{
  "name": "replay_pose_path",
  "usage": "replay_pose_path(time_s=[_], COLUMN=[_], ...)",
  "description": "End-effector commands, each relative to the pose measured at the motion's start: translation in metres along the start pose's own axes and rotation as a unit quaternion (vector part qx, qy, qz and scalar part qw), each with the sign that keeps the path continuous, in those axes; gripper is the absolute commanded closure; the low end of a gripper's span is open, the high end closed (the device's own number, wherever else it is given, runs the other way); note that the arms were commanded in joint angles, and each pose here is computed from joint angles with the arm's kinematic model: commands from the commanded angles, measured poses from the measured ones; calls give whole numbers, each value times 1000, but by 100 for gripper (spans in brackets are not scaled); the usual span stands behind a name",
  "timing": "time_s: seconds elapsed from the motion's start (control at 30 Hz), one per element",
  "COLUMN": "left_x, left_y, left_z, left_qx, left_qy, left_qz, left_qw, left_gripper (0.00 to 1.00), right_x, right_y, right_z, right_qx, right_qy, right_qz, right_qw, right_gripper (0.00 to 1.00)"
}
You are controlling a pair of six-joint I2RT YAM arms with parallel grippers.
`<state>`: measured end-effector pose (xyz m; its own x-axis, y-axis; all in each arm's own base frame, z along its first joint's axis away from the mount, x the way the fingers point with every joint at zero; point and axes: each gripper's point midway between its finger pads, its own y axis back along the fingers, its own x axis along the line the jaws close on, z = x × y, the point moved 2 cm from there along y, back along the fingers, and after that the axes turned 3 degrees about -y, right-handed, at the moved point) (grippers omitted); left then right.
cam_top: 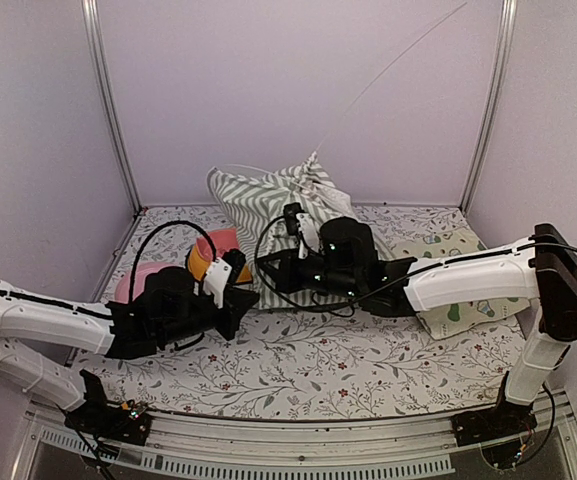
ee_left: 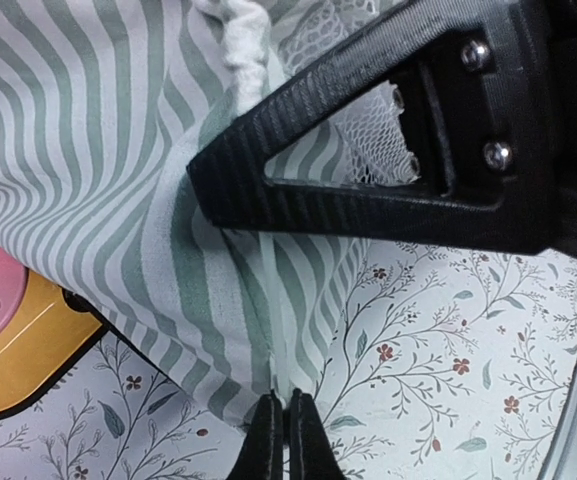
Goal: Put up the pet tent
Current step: Insert the tent pole into the pole socket of the pet tent.
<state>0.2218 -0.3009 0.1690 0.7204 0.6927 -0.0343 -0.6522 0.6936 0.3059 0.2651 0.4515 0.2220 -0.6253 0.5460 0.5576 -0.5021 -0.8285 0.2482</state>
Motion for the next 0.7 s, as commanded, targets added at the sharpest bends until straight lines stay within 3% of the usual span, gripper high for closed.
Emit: replay_pose_path(time_s=[0.0, 0.43, 0.67], left_x=[-8, -12, -16], left_y=[13, 16, 9], left_z=[71, 72, 40], left_qx=[-95, -92, -41], left_qy=[5, 3, 8], left_qz=[-23, -41, -54], left_qw=[995, 995, 998], left_gripper=[100, 100, 100], right_x=[-17, -21, -21], right_y=[-9, -10, -14], right_z=[-24, -27, -25], right_qx=[32, 36, 48], right_qy=[35, 40, 39], right_qz=[-41, -50, -44], right_qw=[998, 997, 997], right_gripper=[100, 100, 100])
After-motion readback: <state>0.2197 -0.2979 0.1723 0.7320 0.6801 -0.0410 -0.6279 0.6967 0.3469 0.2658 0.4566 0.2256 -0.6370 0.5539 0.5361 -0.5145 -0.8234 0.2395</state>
